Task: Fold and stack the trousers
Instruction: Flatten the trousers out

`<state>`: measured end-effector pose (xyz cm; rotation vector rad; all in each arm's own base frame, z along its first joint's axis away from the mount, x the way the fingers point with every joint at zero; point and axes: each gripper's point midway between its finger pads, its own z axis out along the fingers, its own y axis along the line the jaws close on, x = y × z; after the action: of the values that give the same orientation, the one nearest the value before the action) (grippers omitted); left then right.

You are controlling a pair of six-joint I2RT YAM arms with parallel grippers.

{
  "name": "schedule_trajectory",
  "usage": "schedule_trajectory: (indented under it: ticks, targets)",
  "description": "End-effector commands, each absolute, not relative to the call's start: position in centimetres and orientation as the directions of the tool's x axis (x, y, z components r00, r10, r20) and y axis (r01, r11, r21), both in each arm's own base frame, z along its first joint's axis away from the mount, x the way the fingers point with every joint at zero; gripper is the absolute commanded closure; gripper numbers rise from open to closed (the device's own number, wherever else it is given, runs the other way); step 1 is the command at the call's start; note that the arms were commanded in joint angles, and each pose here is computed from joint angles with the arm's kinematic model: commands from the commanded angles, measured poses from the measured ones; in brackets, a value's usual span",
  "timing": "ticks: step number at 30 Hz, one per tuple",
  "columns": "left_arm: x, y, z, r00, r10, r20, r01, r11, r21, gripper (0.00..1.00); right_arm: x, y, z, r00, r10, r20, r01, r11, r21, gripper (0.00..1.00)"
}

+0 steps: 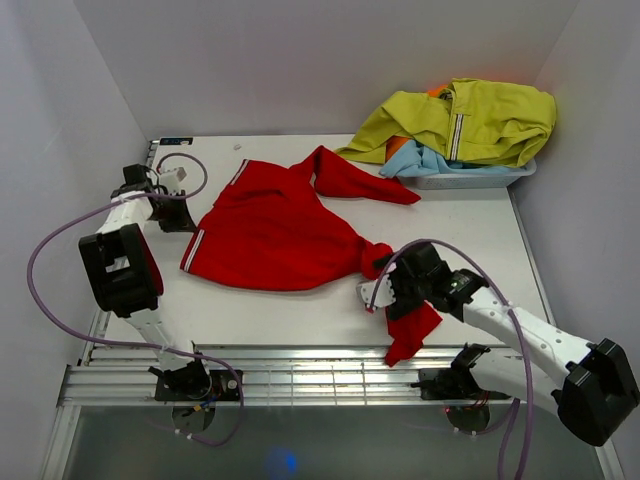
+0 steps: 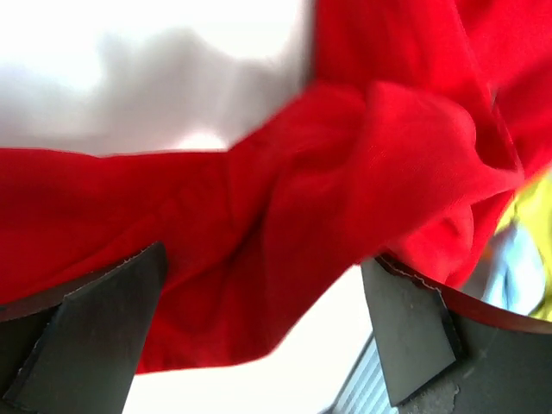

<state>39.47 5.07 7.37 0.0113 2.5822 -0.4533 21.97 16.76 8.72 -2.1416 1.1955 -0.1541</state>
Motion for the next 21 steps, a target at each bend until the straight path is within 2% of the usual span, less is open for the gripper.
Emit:
schedule_trajectory:
  ticks: [1,3,6,9,14,17,21]
  targets:
    - [41.5,7.8,8.7,-0.823,-0.043,-0.566,0.095,0.973,-0.212,1.00,26.1,16.3,14.5,0.452,-0.852,-0.266,-0.717,-0.169,-0.676,0.02]
    - [42.3,9.0,9.0,-0.816,-0.045,-0.576,0.070,0.982,-0.176,1.00,27.8,14.8,16.1,0.344,-0.868,-0.358,-0.760,-0.034,-0.649,0.02]
    - [42.1,11.2,8.3,-0.827,-0.063,-0.559,0.012,0.992,-0.128,1.00,30.0,12.5,17.4,0.195,-0.883,-0.426,-0.813,0.098,-0.574,0.03]
    - [41.4,12.8,7.8,-0.833,-0.083,-0.548,-0.034,0.995,-0.098,1.00,30.1,11.0,16.1,0.154,-0.904,-0.400,-0.842,0.092,-0.532,0.06]
    - [40.2,13.6,7.5,-0.833,-0.108,-0.542,-0.052,0.992,-0.117,1.00,27.5,9.4,13.7,0.212,-0.928,-0.308,-0.870,-0.035,-0.492,0.05]
    - [39.8,13.7,7.6,-0.833,-0.096,-0.545,-0.042,0.993,-0.111,1.00,27.3,7.6,13.4,0.107,-0.936,-0.336,-0.892,0.059,-0.449,0.09]
    - [39.8,13.9,7.6,-0.832,-0.093,-0.547,-0.038,0.993,-0.111,1.00,25.8,5.3,11.6,-0.139,-0.911,-0.389,-0.944,0.241,-0.227,0.17]
